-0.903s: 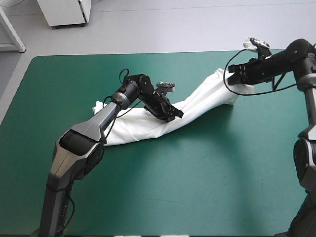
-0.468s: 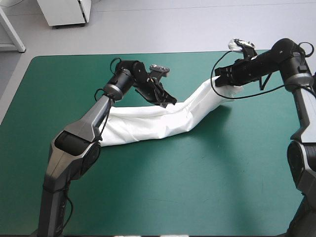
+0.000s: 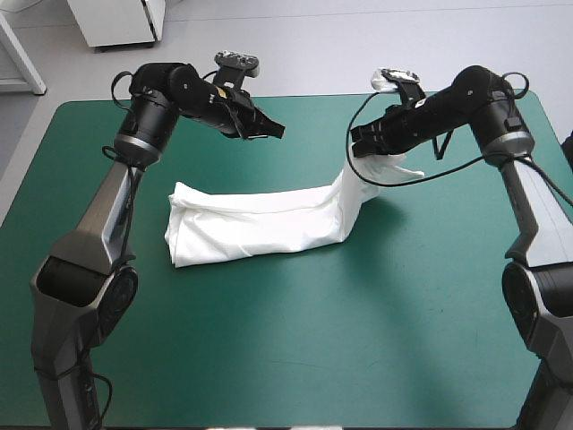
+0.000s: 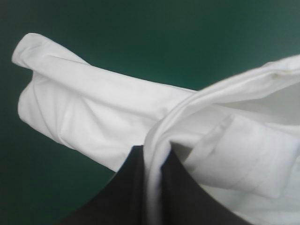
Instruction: Fold the cloth
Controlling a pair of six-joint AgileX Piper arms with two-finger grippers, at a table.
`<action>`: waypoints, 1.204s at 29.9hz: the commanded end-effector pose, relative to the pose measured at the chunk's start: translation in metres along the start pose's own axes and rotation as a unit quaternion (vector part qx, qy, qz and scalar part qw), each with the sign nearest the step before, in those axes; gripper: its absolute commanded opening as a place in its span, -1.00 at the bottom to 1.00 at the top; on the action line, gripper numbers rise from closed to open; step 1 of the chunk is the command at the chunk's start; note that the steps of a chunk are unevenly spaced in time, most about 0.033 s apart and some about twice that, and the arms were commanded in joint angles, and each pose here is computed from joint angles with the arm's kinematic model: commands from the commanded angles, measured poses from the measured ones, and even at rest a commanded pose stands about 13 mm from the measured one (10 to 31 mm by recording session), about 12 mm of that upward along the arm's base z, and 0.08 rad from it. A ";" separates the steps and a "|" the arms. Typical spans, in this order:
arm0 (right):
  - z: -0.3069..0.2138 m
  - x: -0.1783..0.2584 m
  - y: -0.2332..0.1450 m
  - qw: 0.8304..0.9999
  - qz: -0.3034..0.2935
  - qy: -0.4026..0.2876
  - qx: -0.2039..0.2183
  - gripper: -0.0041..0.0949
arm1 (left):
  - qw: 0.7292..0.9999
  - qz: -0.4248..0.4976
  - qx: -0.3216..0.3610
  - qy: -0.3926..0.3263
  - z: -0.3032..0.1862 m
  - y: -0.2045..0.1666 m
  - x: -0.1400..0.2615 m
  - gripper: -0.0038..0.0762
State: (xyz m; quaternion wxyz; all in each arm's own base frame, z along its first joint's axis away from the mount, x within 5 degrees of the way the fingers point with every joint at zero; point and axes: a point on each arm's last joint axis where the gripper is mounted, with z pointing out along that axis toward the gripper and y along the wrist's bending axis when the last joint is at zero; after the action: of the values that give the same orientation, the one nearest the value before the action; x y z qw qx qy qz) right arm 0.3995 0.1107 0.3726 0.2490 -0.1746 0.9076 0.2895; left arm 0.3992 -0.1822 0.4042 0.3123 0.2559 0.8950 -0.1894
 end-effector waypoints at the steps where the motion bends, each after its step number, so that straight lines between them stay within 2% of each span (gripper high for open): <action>1: -0.031 -0.014 0.049 0.996 -0.043 -0.073 -0.035 -0.95 | 0.999 0.009 -0.018 -0.050 -0.065 -0.017 -0.005 -0.93; 5: -0.017 -0.015 0.078 0.993 -0.067 -0.074 -0.057 -0.95 | 0.998 0.006 -0.039 -0.056 -0.087 -0.018 0.002 -0.93; 12: 0.037 -0.014 0.114 0.991 -0.088 -0.031 -0.099 -0.95 | 0.996 0.009 -0.081 -0.047 -0.117 -0.021 0.023 -0.93; 18: 0.089 -0.009 0.150 0.982 -0.105 0.002 -0.156 -0.95 | 0.991 -0.002 -0.127 -0.042 -0.146 -0.024 0.047 -0.93; 23: 0.119 -0.005 0.180 0.974 -0.127 0.012 -0.185 -0.95 | 0.988 -0.010 -0.149 -0.028 -0.160 -0.026 0.070 -0.93; 30: 0.160 0.007 0.205 0.967 -0.134 0.028 -0.215 -0.95 | 0.987 -0.022 -0.156 -0.012 -0.165 -0.028 0.092 -0.93; 36: 0.195 0.018 0.203 0.968 -0.127 0.046 -0.211 -0.95 | 0.987 -0.024 -0.156 -0.008 -0.163 -0.027 0.093 -0.93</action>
State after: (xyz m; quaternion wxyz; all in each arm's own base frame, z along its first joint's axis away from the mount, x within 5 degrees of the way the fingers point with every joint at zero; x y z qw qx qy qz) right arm 0.3667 0.3839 0.2709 0.1481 -0.3565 0.8346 0.3929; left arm 0.2598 -0.0966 0.4537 0.3390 0.1874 0.9204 -0.0530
